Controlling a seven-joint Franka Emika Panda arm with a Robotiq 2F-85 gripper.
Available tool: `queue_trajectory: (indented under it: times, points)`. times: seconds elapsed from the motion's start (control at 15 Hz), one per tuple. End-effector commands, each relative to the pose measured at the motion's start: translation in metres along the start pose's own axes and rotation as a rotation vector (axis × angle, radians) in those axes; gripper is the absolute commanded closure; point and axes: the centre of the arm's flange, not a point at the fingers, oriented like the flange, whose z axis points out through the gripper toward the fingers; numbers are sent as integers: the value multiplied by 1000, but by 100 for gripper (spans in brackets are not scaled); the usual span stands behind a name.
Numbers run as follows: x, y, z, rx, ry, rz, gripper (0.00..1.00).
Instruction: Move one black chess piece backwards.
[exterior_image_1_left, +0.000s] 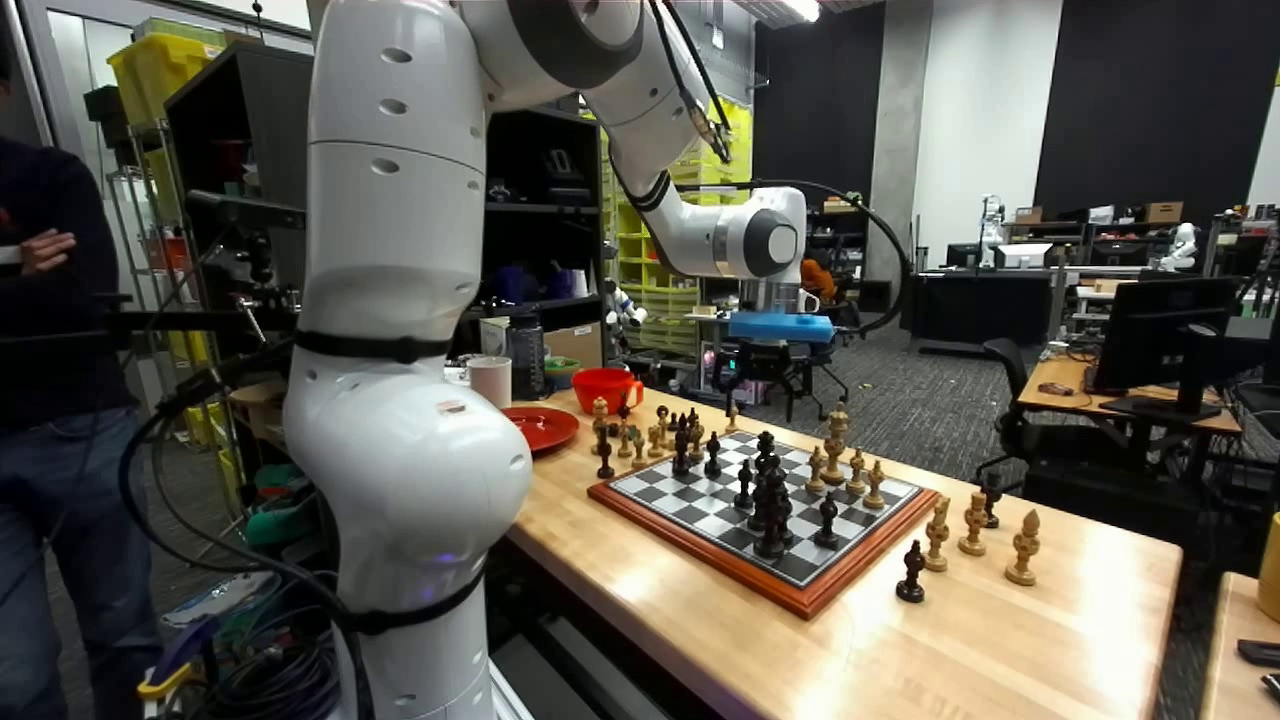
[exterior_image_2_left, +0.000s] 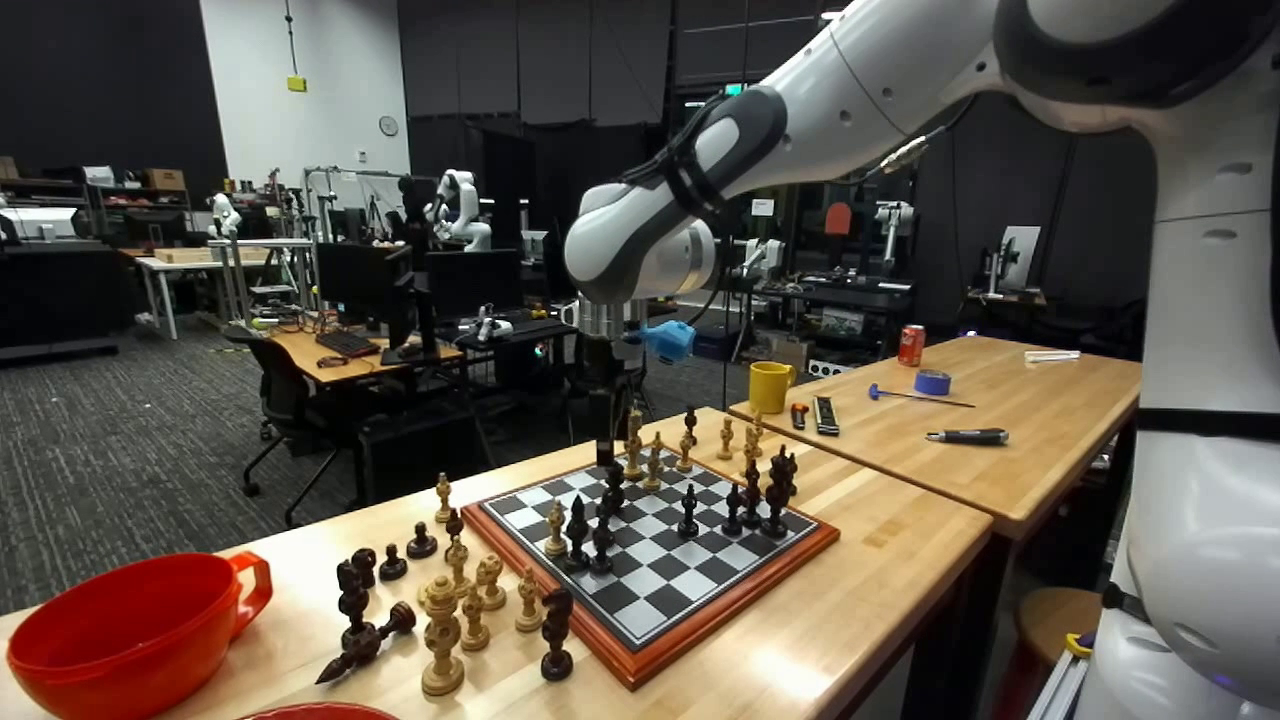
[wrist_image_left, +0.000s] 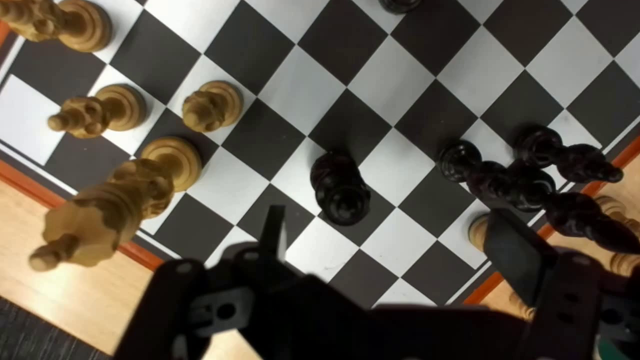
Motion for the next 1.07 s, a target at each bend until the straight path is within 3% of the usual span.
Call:
queue_trajectory:
  times: [0.0,1.0]
  points:
    - [14,11,0,7,12,16,0]
    - [15,28,25,41,-23,47,0]
